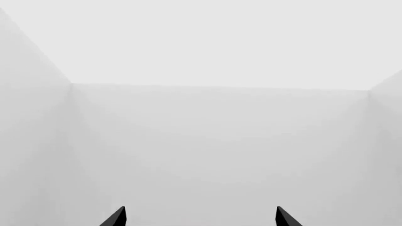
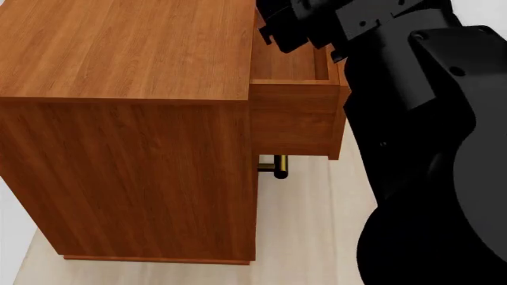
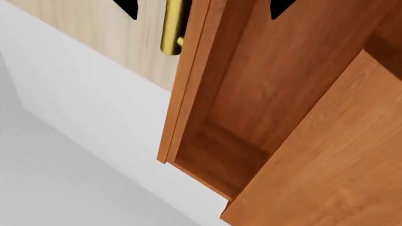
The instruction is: Close the bottom drawer of the cabinet and open the top drawer.
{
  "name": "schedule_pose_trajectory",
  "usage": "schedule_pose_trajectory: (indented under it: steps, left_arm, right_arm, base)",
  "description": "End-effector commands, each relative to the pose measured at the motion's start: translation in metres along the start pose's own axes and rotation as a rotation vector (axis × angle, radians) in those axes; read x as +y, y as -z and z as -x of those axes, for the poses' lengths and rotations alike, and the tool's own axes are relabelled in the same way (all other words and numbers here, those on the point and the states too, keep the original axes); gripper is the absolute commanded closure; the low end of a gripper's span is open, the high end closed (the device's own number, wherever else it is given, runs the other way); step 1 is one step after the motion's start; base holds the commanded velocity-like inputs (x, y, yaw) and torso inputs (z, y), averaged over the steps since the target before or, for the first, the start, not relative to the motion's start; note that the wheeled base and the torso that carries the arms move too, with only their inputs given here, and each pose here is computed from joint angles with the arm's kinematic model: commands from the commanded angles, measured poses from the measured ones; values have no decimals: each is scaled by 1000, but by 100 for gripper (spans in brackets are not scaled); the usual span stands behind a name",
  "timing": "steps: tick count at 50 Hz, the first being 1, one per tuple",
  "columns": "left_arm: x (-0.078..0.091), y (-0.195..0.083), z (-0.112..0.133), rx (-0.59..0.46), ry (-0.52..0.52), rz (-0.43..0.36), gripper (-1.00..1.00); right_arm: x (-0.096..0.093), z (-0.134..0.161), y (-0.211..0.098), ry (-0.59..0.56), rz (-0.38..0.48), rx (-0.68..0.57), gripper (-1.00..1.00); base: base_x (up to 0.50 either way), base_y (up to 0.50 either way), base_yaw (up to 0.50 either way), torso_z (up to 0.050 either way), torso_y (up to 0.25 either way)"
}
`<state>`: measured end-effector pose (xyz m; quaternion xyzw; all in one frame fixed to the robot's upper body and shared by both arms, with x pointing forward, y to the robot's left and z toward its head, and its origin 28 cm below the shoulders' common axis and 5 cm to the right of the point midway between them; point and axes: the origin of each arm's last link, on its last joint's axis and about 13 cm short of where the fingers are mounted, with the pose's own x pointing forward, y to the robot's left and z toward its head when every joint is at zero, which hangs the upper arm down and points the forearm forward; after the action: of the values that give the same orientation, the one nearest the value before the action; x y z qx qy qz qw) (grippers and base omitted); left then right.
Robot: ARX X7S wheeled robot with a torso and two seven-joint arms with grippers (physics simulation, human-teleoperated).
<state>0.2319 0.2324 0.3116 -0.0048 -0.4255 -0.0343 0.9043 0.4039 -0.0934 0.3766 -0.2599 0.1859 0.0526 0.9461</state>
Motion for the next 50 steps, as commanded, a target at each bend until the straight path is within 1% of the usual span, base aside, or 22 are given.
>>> schedule_pose_trajectory:
  steps: [1, 15, 28, 37, 50]
  left_arm:
    - [1, -1, 1, -1, -3, 0, -100]
    - [1, -1, 1, -2, -5, 1, -100]
    - [1, -1, 1, -2, -5, 1, -100]
    - [0, -1, 1, -3, -4, 4, -100]
    - [0, -2, 1, -5, 0, 5, -100]
  right_arm:
    - [0, -4, 8, 6, 2, 39, -100]
    - [-4, -6, 17, 32, 28, 109, -100]
    - [-9, -7, 24, 61, 19, 143, -100]
    - [-17, -3, 25, 93, 18, 162, -100]
    - [-34, 3, 30, 151, -2, 190, -100]
  base:
    - [0, 0, 0, 0, 0]
    - [0, 0, 0, 0, 0]
    - [0, 0, 0, 0, 0]
    - [0, 0, -1, 0, 0]
    - [0, 0, -1, 0, 0]
